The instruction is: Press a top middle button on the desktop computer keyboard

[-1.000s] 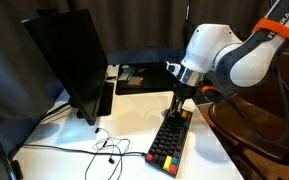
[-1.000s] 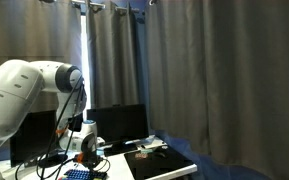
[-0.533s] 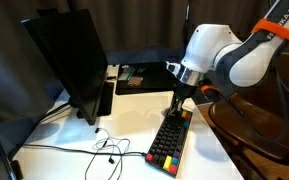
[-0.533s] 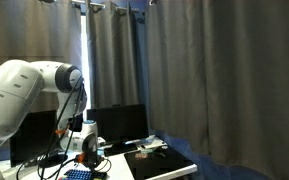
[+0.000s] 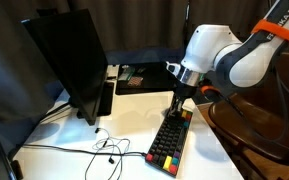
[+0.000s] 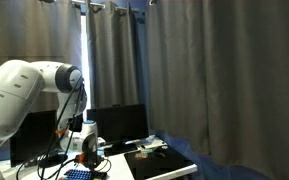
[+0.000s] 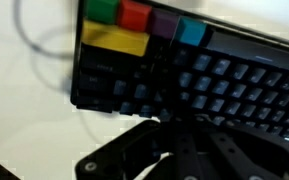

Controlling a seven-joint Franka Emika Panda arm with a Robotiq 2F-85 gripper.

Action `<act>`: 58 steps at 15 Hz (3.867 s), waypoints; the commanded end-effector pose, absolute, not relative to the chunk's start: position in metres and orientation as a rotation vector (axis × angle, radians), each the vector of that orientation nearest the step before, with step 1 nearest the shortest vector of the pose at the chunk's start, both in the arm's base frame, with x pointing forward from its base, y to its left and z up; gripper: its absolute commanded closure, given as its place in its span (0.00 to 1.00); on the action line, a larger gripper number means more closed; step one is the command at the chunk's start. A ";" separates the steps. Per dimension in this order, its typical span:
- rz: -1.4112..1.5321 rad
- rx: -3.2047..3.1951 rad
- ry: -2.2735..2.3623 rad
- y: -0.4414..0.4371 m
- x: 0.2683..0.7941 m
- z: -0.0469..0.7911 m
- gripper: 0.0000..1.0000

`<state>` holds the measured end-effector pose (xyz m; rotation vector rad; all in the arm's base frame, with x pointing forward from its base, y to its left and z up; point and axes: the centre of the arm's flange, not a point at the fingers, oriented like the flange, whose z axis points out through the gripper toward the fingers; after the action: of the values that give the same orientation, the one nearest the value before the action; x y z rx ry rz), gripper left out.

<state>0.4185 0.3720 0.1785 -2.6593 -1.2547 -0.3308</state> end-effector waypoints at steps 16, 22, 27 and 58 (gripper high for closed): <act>-0.331 -2.660 -1.245 0.380 0.418 0.166 1.00; -0.326 -2.655 -1.250 0.382 0.417 0.165 1.00; -0.296 -2.677 -1.233 0.377 0.418 0.167 1.00; -0.312 -2.637 -1.210 0.371 0.417 0.199 0.60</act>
<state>0.4183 0.3744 0.1822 -2.6385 -1.2083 -0.2876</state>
